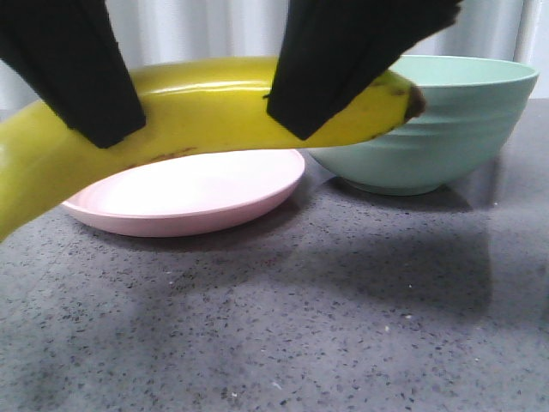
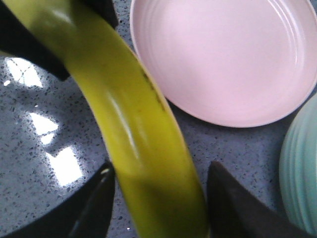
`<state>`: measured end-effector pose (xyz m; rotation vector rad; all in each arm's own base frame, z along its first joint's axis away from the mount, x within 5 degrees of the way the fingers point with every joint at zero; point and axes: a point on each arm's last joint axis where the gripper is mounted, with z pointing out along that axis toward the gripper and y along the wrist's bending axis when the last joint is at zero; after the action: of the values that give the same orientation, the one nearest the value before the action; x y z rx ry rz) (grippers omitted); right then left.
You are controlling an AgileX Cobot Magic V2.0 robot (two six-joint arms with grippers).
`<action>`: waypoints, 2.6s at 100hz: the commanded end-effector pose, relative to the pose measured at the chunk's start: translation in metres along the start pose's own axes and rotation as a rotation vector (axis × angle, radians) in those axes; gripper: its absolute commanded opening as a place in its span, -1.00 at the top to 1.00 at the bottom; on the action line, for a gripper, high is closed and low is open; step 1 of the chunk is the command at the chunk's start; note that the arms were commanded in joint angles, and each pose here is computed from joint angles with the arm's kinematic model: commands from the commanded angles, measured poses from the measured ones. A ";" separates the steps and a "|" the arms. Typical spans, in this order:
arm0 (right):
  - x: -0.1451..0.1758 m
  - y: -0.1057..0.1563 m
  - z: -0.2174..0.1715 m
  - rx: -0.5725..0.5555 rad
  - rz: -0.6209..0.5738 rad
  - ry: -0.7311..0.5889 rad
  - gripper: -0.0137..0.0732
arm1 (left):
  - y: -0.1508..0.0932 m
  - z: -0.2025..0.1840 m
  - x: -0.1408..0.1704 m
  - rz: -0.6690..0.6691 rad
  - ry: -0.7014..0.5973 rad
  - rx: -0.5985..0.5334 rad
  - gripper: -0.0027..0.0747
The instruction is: Transfer banana from pink plate to green bowl
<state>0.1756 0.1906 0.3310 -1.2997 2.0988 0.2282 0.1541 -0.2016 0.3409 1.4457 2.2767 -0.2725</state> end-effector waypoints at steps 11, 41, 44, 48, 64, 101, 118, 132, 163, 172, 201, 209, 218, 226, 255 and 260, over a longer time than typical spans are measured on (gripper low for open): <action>-0.012 -0.003 -0.006 0.019 -0.008 -0.075 -0.05 | -0.003 -0.019 -0.010 -0.006 -0.135 -0.002 0.98; -0.010 -0.003 -0.006 0.014 -0.009 -0.055 0.68 | -0.003 -0.019 -0.010 -0.009 -0.136 0.004 0.98; -0.010 -0.003 -0.006 0.014 -0.009 -0.054 0.74 | -0.003 -0.019 -0.010 -0.009 -0.136 0.004 0.98; -0.010 -0.003 -0.006 0.013 -0.009 -0.051 0.84 | -0.003 -0.019 -0.010 -0.009 -0.136 0.004 0.98; -0.010 -0.003 -0.006 0.017 -0.013 -0.050 0.87 | -0.003 -0.019 -0.010 -0.009 -0.134 0.005 0.98; -0.011 -0.004 -0.007 0.022 -0.017 -0.053 0.87 | -0.006 -0.019 -0.006 -0.019 -0.094 0.032 0.24; -0.010 -0.004 -0.007 0.022 -0.018 -0.048 0.87 | -0.006 -0.024 -0.006 -0.031 -0.111 0.026 -0.10; -0.010 -0.004 -0.007 0.027 -0.024 -0.045 0.87 | -0.003 -0.040 -0.012 -0.020 -0.154 0.002 -0.37; -0.012 -0.022 -0.020 0.101 0.034 -0.070 0.87 | 0.004 -0.072 -0.021 -0.030 -0.198 -0.080 -0.43; -0.016 -0.031 -0.031 0.132 0.074 -0.103 0.87 | 0.004 -0.078 -0.023 -0.029 -0.239 -0.088 -0.43; -0.010 -0.071 -0.053 0.286 0.215 -0.097 0.87 | 0.006 -0.094 -0.028 -0.023 -0.314 -0.115 -0.43; -0.002 -0.087 -0.056 0.343 0.279 -0.089 0.87 | 0.006 -0.094 -0.029 -0.023 -0.317 -0.115 -0.43; 0.005 -0.101 -0.060 0.393 0.330 -0.097 0.87 | 0.006 -0.094 -0.030 -0.022 -0.335 -0.120 -0.43; 0.011 -0.112 -0.063 0.428 0.388 -0.099 0.87 | 0.006 -0.095 -0.031 -0.022 -0.348 -0.123 -0.43; 0.026 -0.136 -0.044 0.444 0.483 -0.022 0.87 | 0.007 -0.095 -0.032 -0.021 -0.358 -0.125 -0.43; 0.027 -0.138 -0.039 0.437 0.487 -0.009 0.87 | 0.007 -0.095 -0.032 -0.021 -0.358 -0.125 -0.43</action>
<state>0.2625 0.0849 0.3540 -0.5592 2.3641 -0.0411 0.1528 -0.1918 0.4202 1.2654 2.0815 -0.3086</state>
